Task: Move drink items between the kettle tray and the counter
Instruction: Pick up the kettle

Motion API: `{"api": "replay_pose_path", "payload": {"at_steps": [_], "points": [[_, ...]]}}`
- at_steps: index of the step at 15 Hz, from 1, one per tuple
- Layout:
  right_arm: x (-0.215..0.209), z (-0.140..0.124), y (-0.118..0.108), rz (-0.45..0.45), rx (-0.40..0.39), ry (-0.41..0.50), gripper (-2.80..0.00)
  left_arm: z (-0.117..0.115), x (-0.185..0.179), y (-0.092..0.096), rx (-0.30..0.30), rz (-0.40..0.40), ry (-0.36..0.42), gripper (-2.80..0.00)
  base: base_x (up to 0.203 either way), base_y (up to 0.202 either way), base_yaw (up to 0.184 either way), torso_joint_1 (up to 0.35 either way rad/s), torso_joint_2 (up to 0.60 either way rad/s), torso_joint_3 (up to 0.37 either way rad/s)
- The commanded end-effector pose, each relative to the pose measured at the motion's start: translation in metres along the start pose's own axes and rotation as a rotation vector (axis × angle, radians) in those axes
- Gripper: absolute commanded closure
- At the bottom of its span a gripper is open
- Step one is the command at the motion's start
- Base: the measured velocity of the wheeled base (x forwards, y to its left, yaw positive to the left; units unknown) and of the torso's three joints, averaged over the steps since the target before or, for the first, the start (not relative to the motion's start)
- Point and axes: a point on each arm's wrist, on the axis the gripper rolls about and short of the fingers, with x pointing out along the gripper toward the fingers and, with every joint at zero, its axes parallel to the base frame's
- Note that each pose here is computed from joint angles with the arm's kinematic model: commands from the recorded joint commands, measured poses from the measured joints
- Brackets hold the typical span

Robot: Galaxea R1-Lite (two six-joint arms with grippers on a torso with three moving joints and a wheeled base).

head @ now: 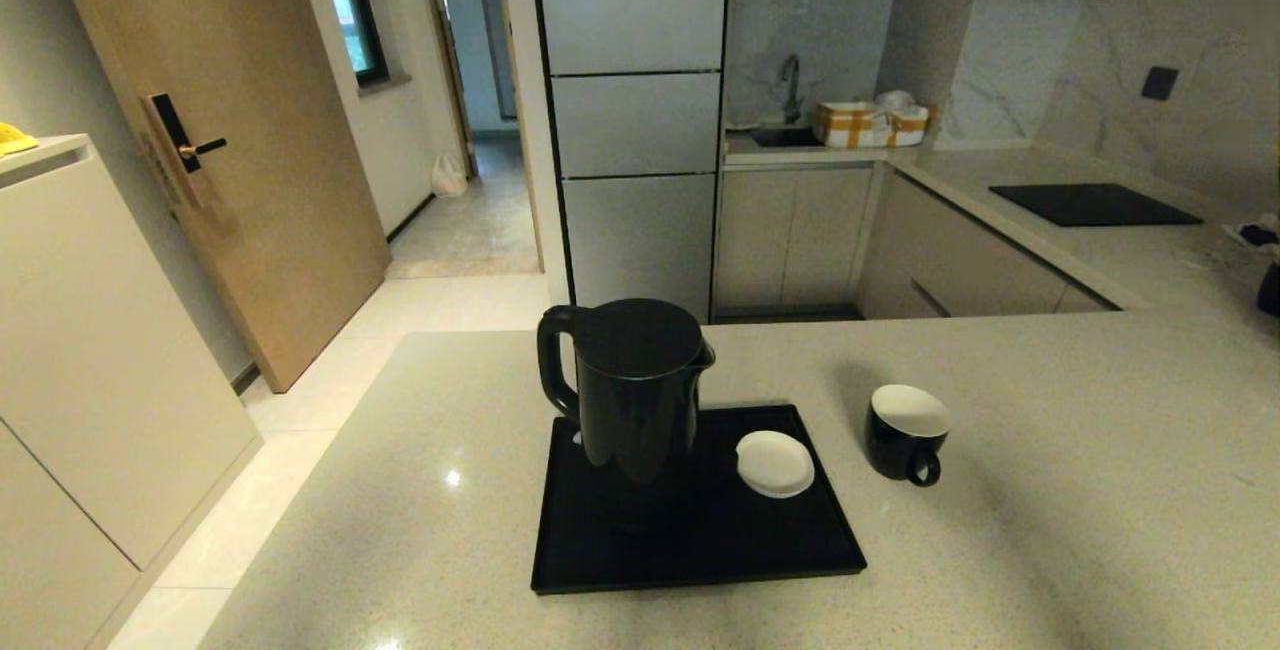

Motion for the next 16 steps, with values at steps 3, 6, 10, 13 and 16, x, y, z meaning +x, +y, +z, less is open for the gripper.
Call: {"api": "replay_pose_path", "payload": {"at_steps": [3, 6, 10, 13, 16], "points": [[0.001, -0.001, 0.000, 0.001, 0.007, -0.002, 0.00, 0.000, 0.000, 0.000, 0.000, 0.001, -0.001, -2.80, 0.000, 0.000, 0.000, 0.000, 0.00, 0.000], [0.001, -0.001, 0.000, 0.001, 0.006, -0.003, 0.00, 0.000, 0.000, 0.000, 0.001, -0.001, -0.001, -2.80, 0.000, 0.000, 0.000, 0.000, 0.00, 0.000], [0.001, -0.001, 0.000, 0.001, 0.006, -0.003, 0.00, 0.000, 0.000, 0.000, 0.018, -0.005, 0.007, -2.80, 0.000, 0.000, 0.000, 0.000, 0.00, 0.000], [0.001, -0.001, 0.000, 0.001, 0.007, -0.003, 0.00, -0.001, 0.000, 0.000, 0.045, -0.002, 0.005, -2.80, 0.000, 0.000, 0.000, 0.000, 0.00, 0.000], [0.001, -0.001, 0.000, 0.000, 0.007, -0.003, 0.00, 0.010, -0.003, 0.000, 0.059, -0.007, -0.030, -2.80, 0.000, 0.000, 0.000, 0.000, 0.00, 0.000]]}}
